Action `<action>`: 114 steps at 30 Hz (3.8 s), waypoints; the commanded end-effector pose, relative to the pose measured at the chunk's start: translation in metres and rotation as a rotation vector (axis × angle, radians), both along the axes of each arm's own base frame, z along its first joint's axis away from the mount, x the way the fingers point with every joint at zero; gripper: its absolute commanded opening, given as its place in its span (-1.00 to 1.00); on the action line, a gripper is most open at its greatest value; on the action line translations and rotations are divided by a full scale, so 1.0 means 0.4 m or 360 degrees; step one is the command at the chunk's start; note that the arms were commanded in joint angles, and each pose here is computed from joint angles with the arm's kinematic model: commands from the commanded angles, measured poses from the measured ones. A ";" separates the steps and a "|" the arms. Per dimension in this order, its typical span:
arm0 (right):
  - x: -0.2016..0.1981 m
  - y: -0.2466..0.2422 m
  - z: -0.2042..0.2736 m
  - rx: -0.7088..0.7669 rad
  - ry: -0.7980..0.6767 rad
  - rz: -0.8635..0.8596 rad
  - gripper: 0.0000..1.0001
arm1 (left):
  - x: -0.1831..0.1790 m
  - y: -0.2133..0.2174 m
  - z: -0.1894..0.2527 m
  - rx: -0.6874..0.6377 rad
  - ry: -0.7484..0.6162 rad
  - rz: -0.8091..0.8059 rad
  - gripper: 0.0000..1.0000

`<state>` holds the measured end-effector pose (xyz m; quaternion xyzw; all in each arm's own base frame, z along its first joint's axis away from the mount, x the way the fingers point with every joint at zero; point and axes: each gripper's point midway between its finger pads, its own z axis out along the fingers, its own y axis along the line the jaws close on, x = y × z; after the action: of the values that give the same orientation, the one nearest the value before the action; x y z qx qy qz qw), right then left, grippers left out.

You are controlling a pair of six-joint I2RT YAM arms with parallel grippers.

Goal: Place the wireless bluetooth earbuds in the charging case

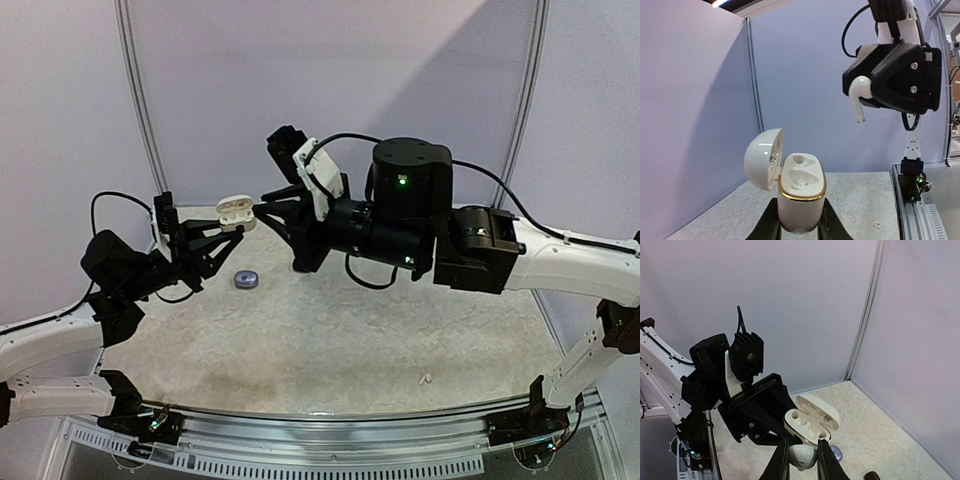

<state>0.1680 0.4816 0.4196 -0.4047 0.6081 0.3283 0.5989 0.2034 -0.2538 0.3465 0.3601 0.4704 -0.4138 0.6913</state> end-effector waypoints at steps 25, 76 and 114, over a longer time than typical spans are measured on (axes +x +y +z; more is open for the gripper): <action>0.054 0.083 -0.023 -0.0123 -0.0520 -0.0089 -1.00 | -0.039 -0.009 0.011 -0.0027 0.0001 -0.0090 -1.00; 0.097 0.076 -0.123 -0.0389 -0.0543 -0.0155 -0.71 | -0.044 -0.011 0.023 -0.0051 0.0015 -0.0120 -1.00; 0.146 0.075 -0.102 -0.0412 -0.0449 -0.0297 -0.45 | -0.048 -0.014 0.017 -0.0060 0.0090 -0.0163 -1.00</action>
<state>0.2048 0.5164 0.3940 -0.4761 0.5549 0.1618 0.6627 0.1958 -0.2572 0.3440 0.3538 0.4822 -0.4476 0.6648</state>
